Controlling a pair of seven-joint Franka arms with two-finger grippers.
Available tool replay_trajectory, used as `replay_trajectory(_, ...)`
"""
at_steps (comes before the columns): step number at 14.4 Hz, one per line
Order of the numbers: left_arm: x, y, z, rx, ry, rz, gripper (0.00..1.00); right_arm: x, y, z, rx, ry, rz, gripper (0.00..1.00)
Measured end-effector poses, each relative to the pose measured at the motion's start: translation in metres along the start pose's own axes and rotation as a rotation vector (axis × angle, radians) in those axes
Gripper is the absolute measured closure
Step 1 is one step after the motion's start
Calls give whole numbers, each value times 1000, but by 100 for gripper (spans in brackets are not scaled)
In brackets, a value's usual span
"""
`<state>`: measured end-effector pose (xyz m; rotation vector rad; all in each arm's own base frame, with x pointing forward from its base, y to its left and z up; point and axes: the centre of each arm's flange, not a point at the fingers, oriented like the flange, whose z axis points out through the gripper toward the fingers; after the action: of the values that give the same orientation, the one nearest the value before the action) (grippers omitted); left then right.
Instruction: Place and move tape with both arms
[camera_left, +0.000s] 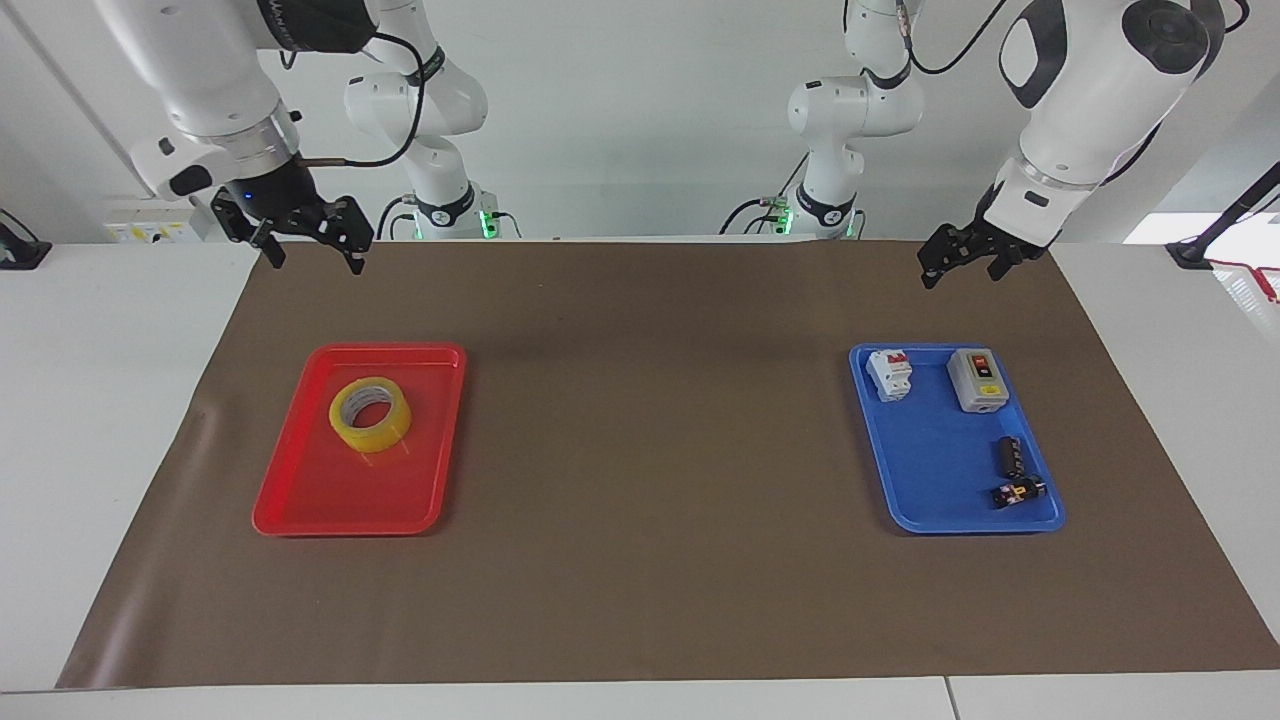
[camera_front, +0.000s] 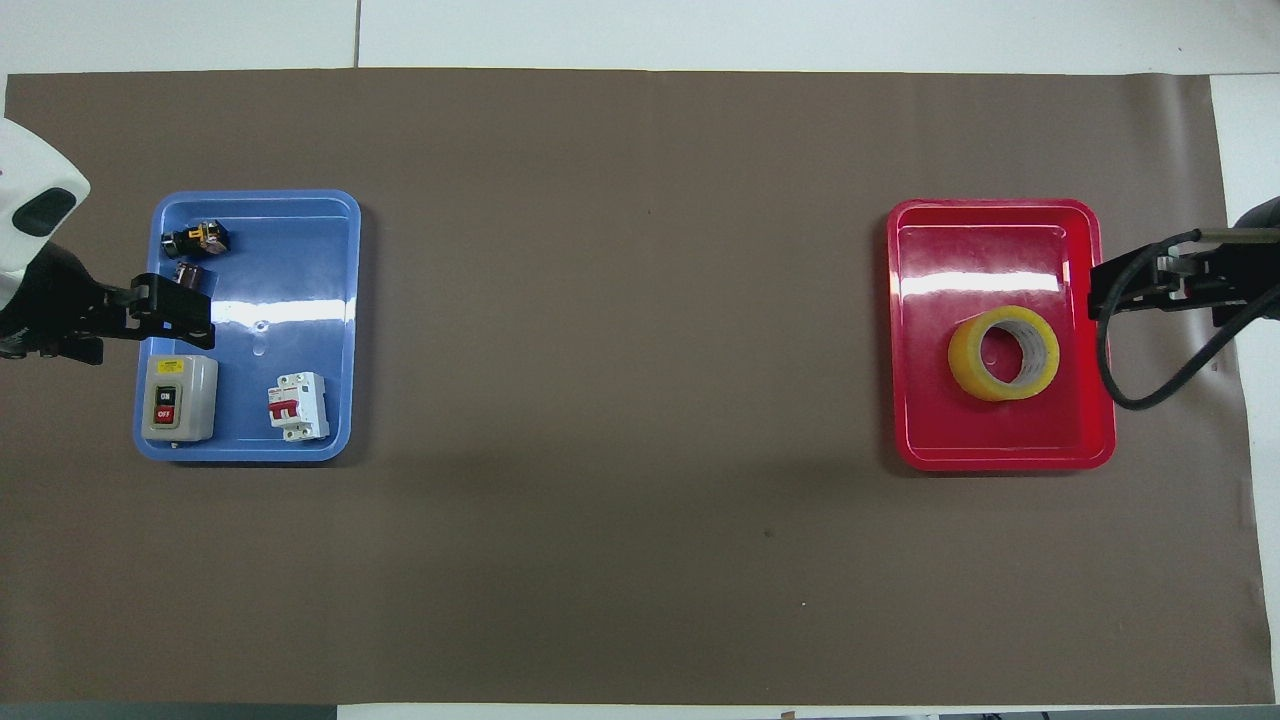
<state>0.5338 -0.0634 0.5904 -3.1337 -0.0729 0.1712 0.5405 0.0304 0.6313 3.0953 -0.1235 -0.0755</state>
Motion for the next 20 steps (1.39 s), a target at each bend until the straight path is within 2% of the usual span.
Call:
replay_trajectory(6, 0, 0, 0, 0, 0, 0, 0, 3, 33, 0, -3, 0, -64, 0)
replay_trajectory(20, 0, 0, 0, 0, 0, 0, 0, 3, 30, 0, -3, 0, -90, 0)
